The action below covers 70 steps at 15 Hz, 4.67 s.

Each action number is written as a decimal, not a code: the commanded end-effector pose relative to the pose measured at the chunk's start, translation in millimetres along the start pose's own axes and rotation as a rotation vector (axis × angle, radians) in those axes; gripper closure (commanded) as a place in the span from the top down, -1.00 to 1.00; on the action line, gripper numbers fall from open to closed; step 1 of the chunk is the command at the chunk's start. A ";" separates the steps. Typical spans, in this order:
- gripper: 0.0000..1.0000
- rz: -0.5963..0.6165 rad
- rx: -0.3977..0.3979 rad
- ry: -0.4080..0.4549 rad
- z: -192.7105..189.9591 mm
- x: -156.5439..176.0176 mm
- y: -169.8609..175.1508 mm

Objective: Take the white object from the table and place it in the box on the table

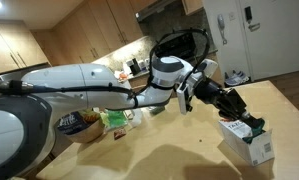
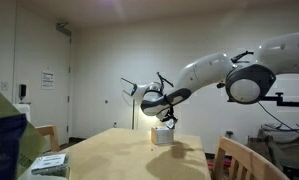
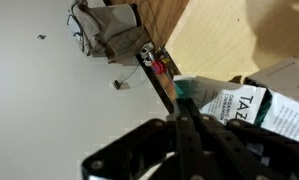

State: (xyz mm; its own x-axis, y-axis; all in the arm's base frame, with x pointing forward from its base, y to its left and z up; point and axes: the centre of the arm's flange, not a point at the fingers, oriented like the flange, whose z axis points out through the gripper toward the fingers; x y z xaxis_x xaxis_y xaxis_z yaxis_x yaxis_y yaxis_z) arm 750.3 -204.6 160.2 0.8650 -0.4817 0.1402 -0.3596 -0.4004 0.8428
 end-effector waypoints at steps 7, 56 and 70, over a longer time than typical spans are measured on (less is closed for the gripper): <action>-0.99 -0.008 0.001 -0.041 11.4 37.6 -23.6; -0.99 0.705 0.020 -0.206 4.9 64.1 -9.0; -0.16 0.410 0.152 -0.266 -0.6 63.3 -11.6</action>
State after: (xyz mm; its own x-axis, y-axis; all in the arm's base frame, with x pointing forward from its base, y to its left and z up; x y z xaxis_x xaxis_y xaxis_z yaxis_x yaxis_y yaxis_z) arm 736.0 -214.9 156.8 0.5199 -0.7776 0.3536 -0.7331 -0.1938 0.6519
